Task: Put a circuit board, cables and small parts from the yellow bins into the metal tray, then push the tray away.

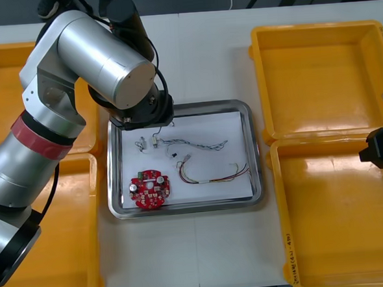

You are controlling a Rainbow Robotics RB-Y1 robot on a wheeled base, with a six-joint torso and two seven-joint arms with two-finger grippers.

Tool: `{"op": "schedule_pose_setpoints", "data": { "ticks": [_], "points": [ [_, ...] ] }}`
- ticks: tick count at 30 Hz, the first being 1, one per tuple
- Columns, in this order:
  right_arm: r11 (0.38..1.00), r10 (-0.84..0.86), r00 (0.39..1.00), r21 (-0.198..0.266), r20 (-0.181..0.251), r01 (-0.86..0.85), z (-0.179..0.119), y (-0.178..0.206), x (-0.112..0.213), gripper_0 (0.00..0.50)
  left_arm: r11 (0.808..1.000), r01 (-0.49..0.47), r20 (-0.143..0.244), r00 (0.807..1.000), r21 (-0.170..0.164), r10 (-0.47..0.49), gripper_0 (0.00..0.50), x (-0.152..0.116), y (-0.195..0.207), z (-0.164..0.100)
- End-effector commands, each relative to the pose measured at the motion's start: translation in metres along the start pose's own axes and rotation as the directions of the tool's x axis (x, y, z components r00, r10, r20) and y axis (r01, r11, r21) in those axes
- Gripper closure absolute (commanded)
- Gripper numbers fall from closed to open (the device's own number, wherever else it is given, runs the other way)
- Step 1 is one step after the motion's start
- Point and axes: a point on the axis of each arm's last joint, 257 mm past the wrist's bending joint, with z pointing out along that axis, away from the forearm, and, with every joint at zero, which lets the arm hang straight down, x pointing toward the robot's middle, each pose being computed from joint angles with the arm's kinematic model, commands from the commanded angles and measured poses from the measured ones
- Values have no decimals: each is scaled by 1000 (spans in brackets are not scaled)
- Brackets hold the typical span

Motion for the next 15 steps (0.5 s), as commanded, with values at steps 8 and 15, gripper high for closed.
{"op": "schedule_pose_setpoints", "data": {
  "ticks": [8, 15],
  "points": [
    [1000, 5, 1000, -3, 6, -5, -3, -4, 1, 0, 992, 122, 95, 988, -33, -119, 0, -30, 59, -62],
    [1000, 5, 1000, -3, 6, -5, -3, -4, 1, 0, 989, 137, 128, 983, -50, -130, 0, -39, 85, -85]
  ]
}}
